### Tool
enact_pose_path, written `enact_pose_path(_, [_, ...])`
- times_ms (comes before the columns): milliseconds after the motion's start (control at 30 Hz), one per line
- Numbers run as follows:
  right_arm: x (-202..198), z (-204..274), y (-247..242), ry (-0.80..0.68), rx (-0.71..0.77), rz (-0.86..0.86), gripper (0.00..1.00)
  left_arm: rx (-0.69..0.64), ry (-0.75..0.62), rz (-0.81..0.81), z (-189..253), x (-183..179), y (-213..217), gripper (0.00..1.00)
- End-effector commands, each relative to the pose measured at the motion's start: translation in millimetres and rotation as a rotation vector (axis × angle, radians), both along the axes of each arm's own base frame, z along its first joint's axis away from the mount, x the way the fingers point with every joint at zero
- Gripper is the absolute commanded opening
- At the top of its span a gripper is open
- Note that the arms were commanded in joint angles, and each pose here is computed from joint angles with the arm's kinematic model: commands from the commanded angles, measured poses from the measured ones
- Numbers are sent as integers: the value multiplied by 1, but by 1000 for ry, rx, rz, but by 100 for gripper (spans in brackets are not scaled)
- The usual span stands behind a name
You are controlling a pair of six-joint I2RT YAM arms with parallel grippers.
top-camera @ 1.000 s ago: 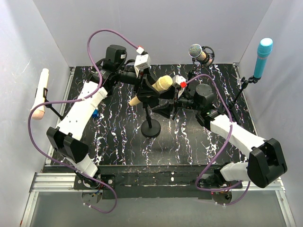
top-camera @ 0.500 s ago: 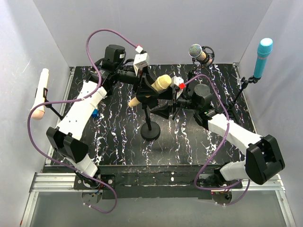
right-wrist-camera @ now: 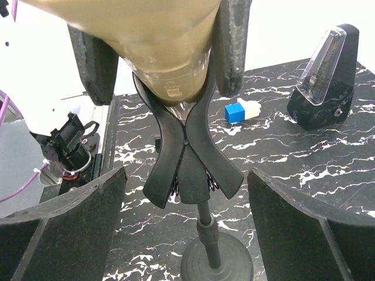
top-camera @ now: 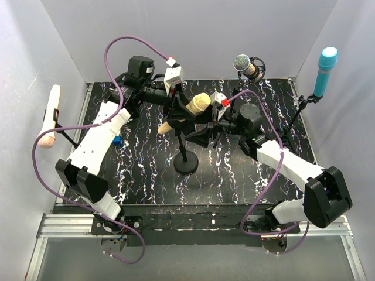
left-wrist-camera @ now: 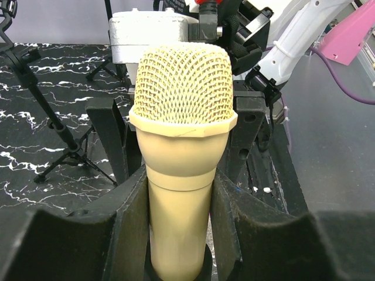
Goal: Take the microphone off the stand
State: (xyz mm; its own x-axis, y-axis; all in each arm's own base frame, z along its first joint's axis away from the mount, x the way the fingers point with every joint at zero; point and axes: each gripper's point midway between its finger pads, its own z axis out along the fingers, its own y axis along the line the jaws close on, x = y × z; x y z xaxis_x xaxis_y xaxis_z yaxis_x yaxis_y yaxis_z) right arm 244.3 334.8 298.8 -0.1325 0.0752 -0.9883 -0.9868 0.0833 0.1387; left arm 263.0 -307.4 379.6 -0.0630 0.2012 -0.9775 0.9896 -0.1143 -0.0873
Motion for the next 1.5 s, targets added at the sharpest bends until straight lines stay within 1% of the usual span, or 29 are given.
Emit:
enact_pose_path(0, [-5, 30, 6, -92, 59, 17, 91, -38, -51, -21, 26, -20, 7, 0])
enact_pose_path(133, [-1, 28, 6, -101, 61, 1, 91, -40, -50, -21, 26, -20, 7, 0])
enact_pose_path(300, [-2, 31, 8, -111, 66, 19, 89, -56, 17, -53, 31, -26, 6, 0])
enact_pose_path(333, [-2, 31, 8, -110, 65, 24, 88, -57, 18, -55, 32, -26, 6, 0])
enact_pose_path(400, [-5, 29, 10, -110, 61, 50, 81, -59, 17, -59, 32, -25, 6, 0])
enact_pose_path(433, [-5, 28, 10, -109, 58, 56, 74, -60, 18, -62, 31, -25, 5, 0])
enact_pose_path(533, [-10, 25, 10, -114, 48, 85, 43, -63, 9, -59, 31, -23, 6, 0])
enact_pose_path(567, [-12, 24, 10, -116, 44, 92, 30, -65, 3, -55, 31, -22, 6, 0])
enact_pose_path(600, [-13, 22, 9, -116, 40, 92, 13, -64, -1, -48, 31, -21, 7, 0])
enact_pose_path(633, [-12, 17, 7, -115, 33, 84, 2, -65, -14, -41, 33, -19, 7, 0])
enact_pose_path(733, [-15, 7, 5, -103, 16, 72, 1, -81, -75, -17, 46, -13, 7, 0])
enact_pose_path(867, [-14, -6, 4, -76, -12, 71, 1, -126, -169, 4, 85, -5, 4, 0])
enact_pose_path(933, [-13, -10, 5, -64, -23, 73, 1, -157, -236, 7, 111, 0, 2, 0])
enact_pose_path(1000, [-13, -14, 5, -60, -37, 77, 1, -175, -275, 20, 127, 3, 1, 0])
enact_pose_path(1067, [-10, -15, 5, -48, -40, 63, 1, -179, -287, 26, 132, 5, 2, 0])
enact_pose_path(1133, [-8, -11, 5, -55, -34, 47, 3, -171, -276, 22, 128, 2, 3, 0])
enact_pose_path(1200, [-4, -4, 5, -65, -23, 25, 22, -153, -252, 29, 116, -3, 7, 0])
enact_pose_path(1233, [-3, -1, 5, -68, -20, 19, 25, -137, -231, 39, 105, -4, 8, 0])
enact_pose_path(1300, [-1, 3, 5, -83, -21, 12, 25, -106, -192, 70, 83, -6, 12, 0])
enact_pose_path(1400, [-1, -1, 4, -81, -46, 35, 18, -92, -181, 136, 57, -6, 18, 0])
enact_pose_path(1467, [-2, -6, 3, -78, -58, 40, 18, -97, -198, 156, 46, -8, 21, 0])
